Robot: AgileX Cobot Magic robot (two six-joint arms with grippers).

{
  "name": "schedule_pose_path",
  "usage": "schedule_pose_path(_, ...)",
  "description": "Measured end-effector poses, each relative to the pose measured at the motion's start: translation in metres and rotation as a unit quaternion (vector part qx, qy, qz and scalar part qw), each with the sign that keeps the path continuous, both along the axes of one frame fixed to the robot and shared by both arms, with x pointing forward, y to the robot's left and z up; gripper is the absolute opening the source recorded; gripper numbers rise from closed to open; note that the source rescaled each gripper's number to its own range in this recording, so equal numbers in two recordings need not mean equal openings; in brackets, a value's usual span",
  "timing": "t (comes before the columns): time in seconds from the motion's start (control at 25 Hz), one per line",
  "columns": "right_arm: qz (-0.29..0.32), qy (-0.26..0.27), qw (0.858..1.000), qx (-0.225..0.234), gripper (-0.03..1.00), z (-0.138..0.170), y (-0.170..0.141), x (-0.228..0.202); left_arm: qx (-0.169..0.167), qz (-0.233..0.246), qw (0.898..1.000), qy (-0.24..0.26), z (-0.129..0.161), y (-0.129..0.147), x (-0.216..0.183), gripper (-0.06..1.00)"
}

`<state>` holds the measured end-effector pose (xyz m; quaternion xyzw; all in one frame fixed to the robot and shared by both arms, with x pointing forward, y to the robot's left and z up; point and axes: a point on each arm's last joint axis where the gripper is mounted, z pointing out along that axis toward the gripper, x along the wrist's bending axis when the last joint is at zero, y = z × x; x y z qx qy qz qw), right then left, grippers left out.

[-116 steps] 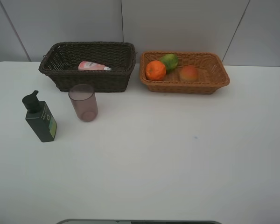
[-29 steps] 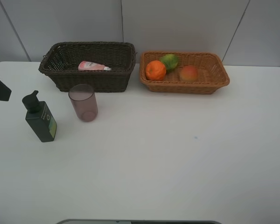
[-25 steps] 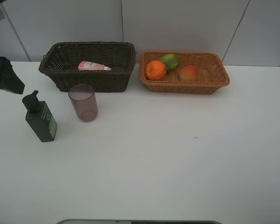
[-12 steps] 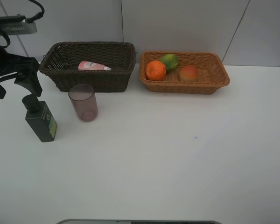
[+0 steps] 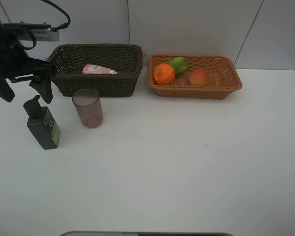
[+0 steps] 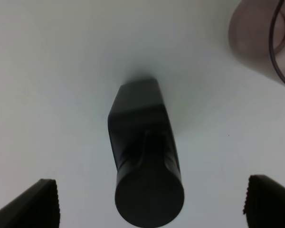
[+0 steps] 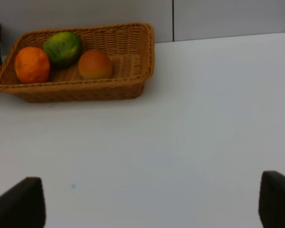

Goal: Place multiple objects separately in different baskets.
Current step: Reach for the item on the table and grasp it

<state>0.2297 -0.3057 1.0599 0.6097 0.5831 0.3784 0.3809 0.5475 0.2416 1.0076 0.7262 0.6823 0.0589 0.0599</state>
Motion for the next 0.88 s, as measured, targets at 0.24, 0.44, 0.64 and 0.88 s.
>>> schedule_pose_path(0.24,0.000,0.000,1.000,0.000,1.00,0.000,0.000,0.000,-0.002,0.006,1.000,-0.006,-0.004,0.000,0.000,0.99)
schedule_pose_path(0.44,0.000,0.000,1.000,0.000,1.00,0.000,0.000,0.000,-0.005,0.007,1.000,-0.010,-0.018,0.000,-0.004,0.99)
schedule_pose_path(0.64,0.000,0.000,1.000,0.000,1.00,0.000,0.000,0.000,-0.008,0.011,1.000,-0.014,-0.038,0.001,-0.008,0.99)
schedule_pose_path(0.88,0.000,0.000,1.000,0.000,1.00,0.000,0.000,0.000,-0.005,0.019,1.000,0.012,-0.067,-0.001,-0.001,0.99)
